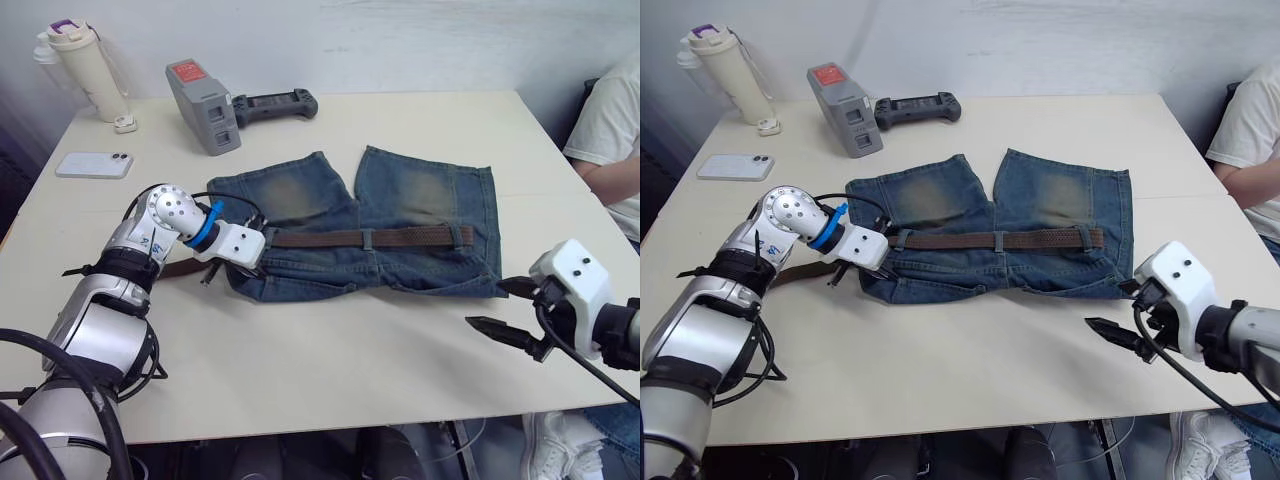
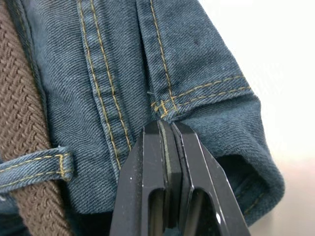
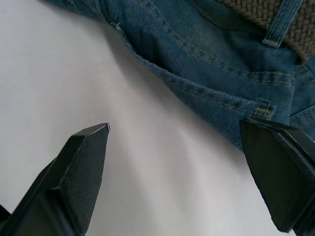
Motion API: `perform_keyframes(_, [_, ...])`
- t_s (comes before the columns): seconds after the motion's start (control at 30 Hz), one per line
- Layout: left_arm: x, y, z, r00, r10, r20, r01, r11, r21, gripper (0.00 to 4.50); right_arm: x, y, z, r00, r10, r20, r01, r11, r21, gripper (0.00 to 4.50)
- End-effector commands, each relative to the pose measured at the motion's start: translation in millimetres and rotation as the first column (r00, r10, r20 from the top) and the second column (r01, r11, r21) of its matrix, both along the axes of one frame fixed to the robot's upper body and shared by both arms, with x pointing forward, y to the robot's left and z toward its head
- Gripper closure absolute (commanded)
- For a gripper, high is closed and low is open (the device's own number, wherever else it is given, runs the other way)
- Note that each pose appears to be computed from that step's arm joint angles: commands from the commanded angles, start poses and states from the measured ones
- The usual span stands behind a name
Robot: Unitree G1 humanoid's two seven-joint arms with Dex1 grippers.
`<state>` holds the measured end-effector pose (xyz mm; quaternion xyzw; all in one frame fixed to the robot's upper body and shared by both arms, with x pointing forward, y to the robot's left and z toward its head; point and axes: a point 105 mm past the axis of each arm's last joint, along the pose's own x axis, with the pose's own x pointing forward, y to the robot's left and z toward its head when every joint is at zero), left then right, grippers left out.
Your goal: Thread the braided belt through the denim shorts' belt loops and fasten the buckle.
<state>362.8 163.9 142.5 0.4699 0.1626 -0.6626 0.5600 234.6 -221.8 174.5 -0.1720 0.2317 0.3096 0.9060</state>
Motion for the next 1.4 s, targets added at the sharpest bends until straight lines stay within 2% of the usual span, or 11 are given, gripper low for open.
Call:
perform_keyframes(0.03, [-15.8,13.9,9.6,0.982,0.082,-0.169,-0.099,0.990,-0.096,4.44,0.4,11.9,7.7,0.997,0.046,0.056,-0.047,0.999,0.005,0.00])
perform_keyframes(0.27, [-42.4,9.8,41.7,0.928,0.169,-0.332,-0.270,0.920,-0.284,4.44,4.5,18.0,3.4,0.996,0.062,0.061,-0.064,0.998,0.023,0.00])
perform_keyframes(0.47, [-53.6,3.1,62.7,0.878,0.266,-0.398,-0.436,0.788,-0.435,4.44,12.5,6.9,8.1,0.998,0.017,0.065,-0.020,0.998,0.054,0.00])
perform_keyframes(0.6, [-76.5,1.0,52.4,0.834,0.273,-0.480,-0.479,0.789,-0.385,4.44,17.2,-1.2,10.6,0.997,-0.004,0.079,0.001,0.999,0.034,0.00])
perform_keyframes(0.77, [-73.7,14.8,7.7,0.860,0.383,-0.336,-0.467,0.857,-0.218,4.44,25.5,1.7,15.9,0.994,0.019,0.106,-0.021,1.000,0.019,0.00])
perform_keyframes(0.83, [-73.4,15.6,1.8,0.864,0.372,-0.339,-0.454,0.867,-0.206,4.44,29.4,3.1,18.5,0.992,0.021,0.123,-0.024,1.000,0.018,0.00])
perform_keyframes(0.87, [-68.9,15.3,-1.6,0.873,0.373,-0.314,-0.446,0.871,-0.207,3.93,30.6,4.1,18.7,0.992,0.025,0.126,-0.027,0.999,0.016,0.00])
perform_keyframes(1.07, [-68.7,16.2,-7.4,0.886,0.335,-0.322,-0.409,0.891,-0.198,1.94,31.2,7.7,19.1,0.991,0.038,0.126,-0.040,0.999,0.011,0.00])
perform_keyframes(1.2, [-67.8,19.8,25.7,0.877,0.314,-0.365,-0.431,0.848,-0.307,0.23,27.6,6.1,20.6,0.992,0.036,0.118,-0.039,0.999,0.015,0.00])
perform_keyframes(1.3, [-64.3,29.3,60.2,0.835,0.323,-0.446,-0.509,0.761,-0.402,0.11,32.6,-0.8,26.1,0.990,-0.002,0.140,-0.002,1.000,0.025,0.00])
perform_keyframes(1.4, [-66.3,29.2,75.0,0.786,0.316,-0.531,-0.572,0.697,-0.433,0.11,42.5,-8.2,28.6,0.986,-0.047,0.162,0.044,0.999,0.025,0.00])
